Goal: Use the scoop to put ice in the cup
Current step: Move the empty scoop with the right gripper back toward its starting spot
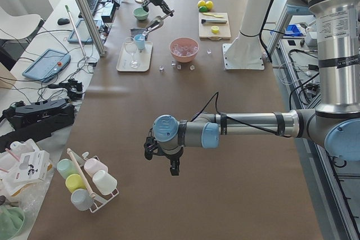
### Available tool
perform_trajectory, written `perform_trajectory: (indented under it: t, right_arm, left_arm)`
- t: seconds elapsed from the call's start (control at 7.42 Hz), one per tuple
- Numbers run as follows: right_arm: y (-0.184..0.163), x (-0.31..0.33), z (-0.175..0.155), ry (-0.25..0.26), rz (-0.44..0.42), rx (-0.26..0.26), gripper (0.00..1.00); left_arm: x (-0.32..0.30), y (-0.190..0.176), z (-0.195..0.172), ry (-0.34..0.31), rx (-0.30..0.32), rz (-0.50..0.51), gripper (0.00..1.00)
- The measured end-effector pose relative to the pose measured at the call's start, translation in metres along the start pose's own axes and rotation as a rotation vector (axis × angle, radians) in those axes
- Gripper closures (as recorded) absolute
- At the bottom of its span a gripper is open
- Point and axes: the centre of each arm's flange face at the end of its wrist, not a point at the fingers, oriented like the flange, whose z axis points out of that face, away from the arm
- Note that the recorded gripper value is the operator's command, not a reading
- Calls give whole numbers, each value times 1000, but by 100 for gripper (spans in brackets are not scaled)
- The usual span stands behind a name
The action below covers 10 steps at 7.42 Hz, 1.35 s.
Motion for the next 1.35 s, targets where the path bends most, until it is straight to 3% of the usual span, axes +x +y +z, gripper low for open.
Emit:
perform_trajectory:
  t: [0.94, 1.08, 1.35]
  right_arm:
    - [7, 4, -1, 7, -16, -20, 100]
    - [18, 9, -4, 6, -36, 5, 100]
    - [63, 46, -3, 11, -97, 104, 100]
  left_arm:
    - [0, 0, 0, 0, -1, -1, 2]
    - [0, 0, 0, 0, 0, 0, 2]
    - [-1, 1, 0, 1, -1, -3, 2]
